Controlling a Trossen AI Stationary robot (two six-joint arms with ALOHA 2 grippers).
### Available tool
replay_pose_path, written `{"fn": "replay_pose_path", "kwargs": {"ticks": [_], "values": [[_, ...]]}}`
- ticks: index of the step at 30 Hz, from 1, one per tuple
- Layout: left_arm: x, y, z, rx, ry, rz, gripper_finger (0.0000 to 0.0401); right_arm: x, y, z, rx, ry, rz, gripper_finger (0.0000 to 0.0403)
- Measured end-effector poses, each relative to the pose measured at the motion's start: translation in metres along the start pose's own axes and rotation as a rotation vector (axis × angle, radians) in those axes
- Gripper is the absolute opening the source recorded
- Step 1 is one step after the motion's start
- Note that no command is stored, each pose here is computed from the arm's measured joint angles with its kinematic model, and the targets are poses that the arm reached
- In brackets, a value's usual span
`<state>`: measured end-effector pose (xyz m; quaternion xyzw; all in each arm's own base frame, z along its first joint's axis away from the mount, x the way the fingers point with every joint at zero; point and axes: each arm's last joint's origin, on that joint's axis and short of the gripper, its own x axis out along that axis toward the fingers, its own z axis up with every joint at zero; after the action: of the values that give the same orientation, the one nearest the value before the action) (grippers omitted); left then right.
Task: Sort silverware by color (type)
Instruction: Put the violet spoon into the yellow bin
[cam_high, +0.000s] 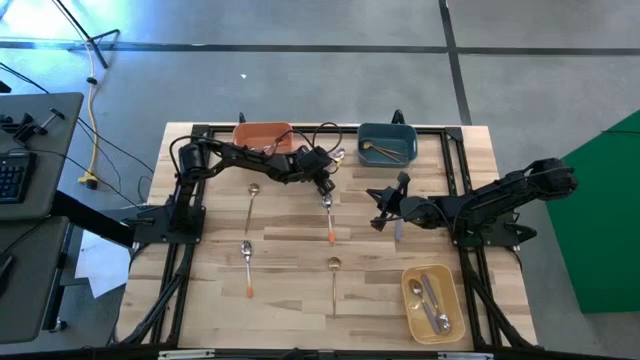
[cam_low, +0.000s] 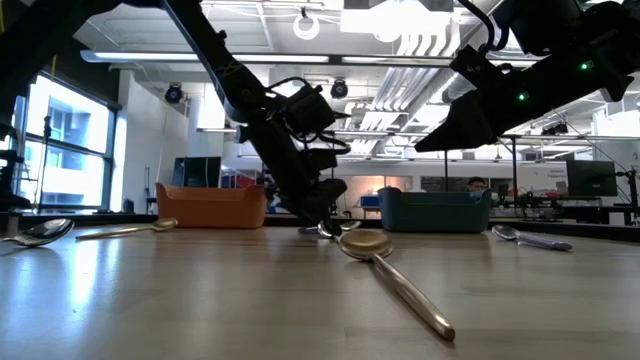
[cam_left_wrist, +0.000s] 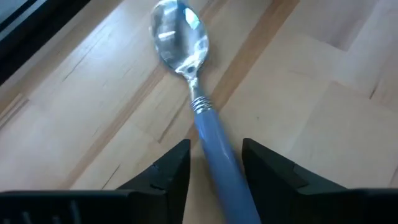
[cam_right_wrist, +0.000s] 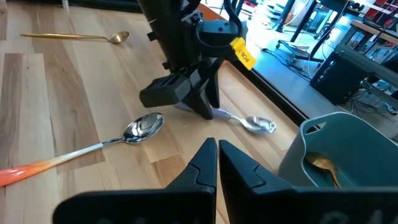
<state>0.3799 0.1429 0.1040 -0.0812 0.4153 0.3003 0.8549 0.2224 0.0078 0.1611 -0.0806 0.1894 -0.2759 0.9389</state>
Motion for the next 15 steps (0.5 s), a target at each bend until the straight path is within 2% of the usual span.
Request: {"fn": "replay_pose_path", "kwargs": {"ticks": [10,15], "values": [[-0.0004,-0.0008,-0.0026,0.144,0.025,-0.007,0.0032,0.0000,0.0000,0.0000,0.000,0.000,0.000,0.0000],[-0.0070,0.0021,0.0003,0.180,0.024,0.035,0.0014,0.0000,0.0000,0.0000,0.000,0.001,0.000,0.0000]]}}
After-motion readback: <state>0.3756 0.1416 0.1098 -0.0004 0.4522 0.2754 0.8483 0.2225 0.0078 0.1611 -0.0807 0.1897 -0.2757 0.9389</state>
